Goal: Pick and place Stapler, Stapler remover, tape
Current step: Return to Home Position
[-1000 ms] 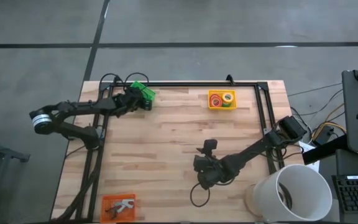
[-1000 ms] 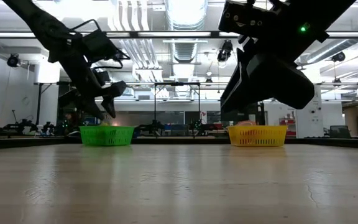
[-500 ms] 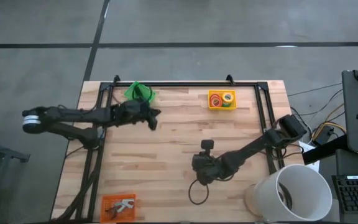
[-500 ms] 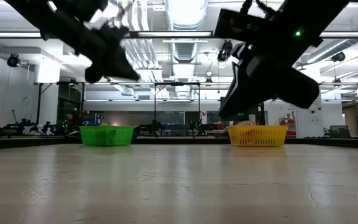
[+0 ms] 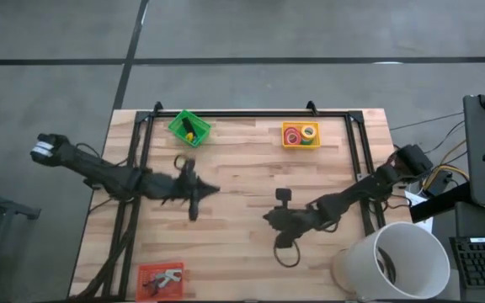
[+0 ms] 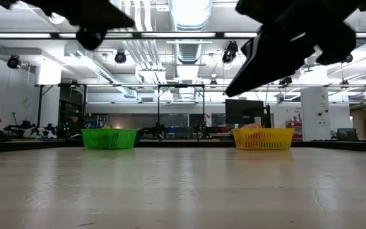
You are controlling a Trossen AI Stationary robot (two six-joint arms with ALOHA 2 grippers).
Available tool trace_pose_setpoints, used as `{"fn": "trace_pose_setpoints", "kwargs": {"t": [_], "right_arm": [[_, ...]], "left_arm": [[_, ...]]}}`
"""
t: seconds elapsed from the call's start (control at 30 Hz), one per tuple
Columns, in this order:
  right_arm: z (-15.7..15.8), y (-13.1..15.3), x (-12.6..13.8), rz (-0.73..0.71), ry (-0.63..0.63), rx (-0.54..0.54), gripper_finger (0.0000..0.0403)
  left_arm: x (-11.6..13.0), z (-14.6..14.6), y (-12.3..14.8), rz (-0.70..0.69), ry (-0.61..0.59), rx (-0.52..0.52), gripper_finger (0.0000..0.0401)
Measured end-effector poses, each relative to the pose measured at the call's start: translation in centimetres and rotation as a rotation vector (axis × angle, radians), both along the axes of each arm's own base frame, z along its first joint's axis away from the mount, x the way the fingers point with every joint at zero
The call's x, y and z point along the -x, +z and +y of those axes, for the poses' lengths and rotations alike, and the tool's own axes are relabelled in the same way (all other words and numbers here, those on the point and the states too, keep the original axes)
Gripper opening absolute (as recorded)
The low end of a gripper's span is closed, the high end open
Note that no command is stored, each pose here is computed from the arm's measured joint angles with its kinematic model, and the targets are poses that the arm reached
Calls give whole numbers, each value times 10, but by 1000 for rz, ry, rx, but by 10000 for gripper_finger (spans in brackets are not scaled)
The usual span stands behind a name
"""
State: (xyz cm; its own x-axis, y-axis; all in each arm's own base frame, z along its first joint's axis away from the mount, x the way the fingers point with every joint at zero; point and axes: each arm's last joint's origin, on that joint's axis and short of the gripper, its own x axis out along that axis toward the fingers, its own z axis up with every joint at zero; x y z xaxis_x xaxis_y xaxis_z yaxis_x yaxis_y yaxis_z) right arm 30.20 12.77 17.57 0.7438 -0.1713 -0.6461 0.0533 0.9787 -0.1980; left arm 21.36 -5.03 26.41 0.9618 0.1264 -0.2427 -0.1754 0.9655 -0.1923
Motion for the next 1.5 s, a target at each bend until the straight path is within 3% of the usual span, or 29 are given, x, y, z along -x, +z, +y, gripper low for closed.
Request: {"fn": "trace_pose_setpoints", "kwargs": {"t": [0.07, 0.17, 0.27, 0.4, 0.53, 0.77, 0.83, 1.17, 1.27, 1.5], "right_arm": [[-3, 2, 8, -36, 30, -52, 8], [-10, 2, 21, -84, 72, -122, 8], [-20, -1, 36, -74, 69, -133, 8], [-28, 4, 52, -140, 66, -189, 8], [-36, 11, 66, -286, 173, -299, 8], [-75, 4, 78, -482, 347, -448, 8], [-86, 1, 79, -502, 335, -449, 8], [-101, -13, 109, -521, 331, -354, 8], [-105, -16, 127, -561, 272, -327, 8], [-111, -18, 158, -658, 238, -307, 8]], "left_arm": [[4, -15, 1, -10, -52, -21, 4], [10, -28, 0, -10, 1, -62, 5], [20, -34, -9, 93, 19, -207, 10], [24, -42, -23, 90, -32, -110, 20], [28, -44, -35, 9, -225, -107, 25], [42, -12, -58, -215, -392, -61, 20], [47, -1, -65, -252, -435, -44, 21], [78, 29, -94, -288, -312, -60, 26], [82, 31, -98, -238, -307, -57, 24], [92, 31, -90, -308, -330, -84, 25]]}}
